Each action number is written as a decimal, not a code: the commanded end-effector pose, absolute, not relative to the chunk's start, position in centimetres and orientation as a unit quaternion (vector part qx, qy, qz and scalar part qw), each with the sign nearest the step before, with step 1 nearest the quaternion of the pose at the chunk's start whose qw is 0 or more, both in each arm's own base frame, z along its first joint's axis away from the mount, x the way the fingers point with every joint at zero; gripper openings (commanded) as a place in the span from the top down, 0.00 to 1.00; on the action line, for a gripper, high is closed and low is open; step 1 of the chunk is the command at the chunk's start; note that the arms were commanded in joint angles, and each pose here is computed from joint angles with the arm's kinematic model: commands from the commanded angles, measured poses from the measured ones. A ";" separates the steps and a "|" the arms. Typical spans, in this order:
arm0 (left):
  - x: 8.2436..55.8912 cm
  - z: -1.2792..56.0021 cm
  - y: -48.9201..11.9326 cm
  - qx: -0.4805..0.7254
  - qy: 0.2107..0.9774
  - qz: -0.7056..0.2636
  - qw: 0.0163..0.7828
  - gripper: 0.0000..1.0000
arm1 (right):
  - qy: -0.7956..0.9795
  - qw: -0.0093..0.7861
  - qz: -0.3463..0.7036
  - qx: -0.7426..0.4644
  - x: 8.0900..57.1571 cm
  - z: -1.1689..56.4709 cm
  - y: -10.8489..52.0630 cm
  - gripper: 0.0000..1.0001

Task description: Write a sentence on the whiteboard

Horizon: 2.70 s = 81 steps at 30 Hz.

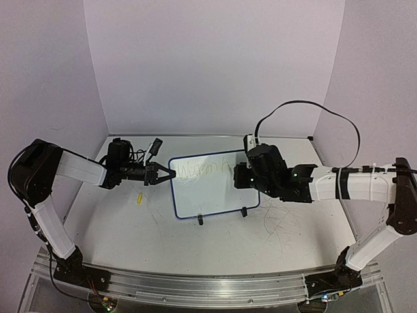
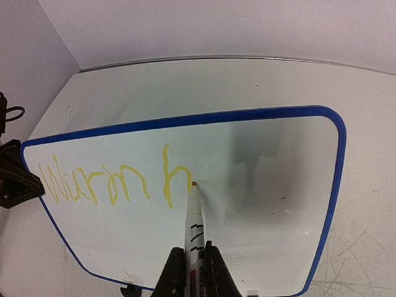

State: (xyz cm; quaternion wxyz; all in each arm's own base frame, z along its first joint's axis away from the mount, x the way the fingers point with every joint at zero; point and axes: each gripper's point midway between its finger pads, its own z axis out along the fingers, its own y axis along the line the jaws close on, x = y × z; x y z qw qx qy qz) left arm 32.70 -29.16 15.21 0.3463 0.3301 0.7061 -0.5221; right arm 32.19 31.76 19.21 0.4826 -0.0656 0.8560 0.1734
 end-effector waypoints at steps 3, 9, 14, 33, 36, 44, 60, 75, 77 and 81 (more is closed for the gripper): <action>34.6 14.3 -28.6 0.318 0.736 -0.469 0.372 1.00 | 0.847 0.505 0.165 -0.028 33.4 20.8 31.3 1.00; 34.6 14.2 -28.6 0.318 0.736 -0.468 0.371 1.00 | 0.850 0.507 0.145 -0.011 33.3 20.7 30.0 1.00; 34.6 14.2 -28.7 0.318 0.736 -0.469 0.370 1.00 | 0.849 0.510 0.137 0.002 33.3 20.8 29.2 1.00; 34.7 14.3 -28.7 0.321 0.735 -0.468 0.372 1.00 | 0.842 0.519 0.148 0.008 34.2 21.5 29.5 1.00; 34.6 14.3 -28.7 0.321 0.735 -0.468 0.372 1.00 | 0.843 0.516 0.149 0.000 34.3 21.4 30.0 1.00; 34.6 14.2 -28.7 0.322 0.735 -0.468 0.371 1.00 | 0.841 0.517 0.162 -0.012 34.7 21.6 31.2 1.00; 34.6 13.9 -28.7 0.322 0.736 -0.468 0.367 1.00 | 0.854 0.490 0.176 -0.012 33.4 19.9 30.8 1.00; 34.7 13.8 -28.8 0.321 0.737 -0.469 0.365 1.00 | 0.871 0.463 0.164 -0.005 32.1 17.9 29.3 1.00; 34.7 13.8 -28.8 0.322 0.736 -0.469 0.366 1.00 | 0.872 0.462 0.163 -0.004 32.1 17.8 29.2 1.00; 34.7 13.7 -28.8 0.322 0.737 -0.469 0.365 1.00 | 0.870 0.468 0.158 0.002 32.2 18.1 28.9 1.00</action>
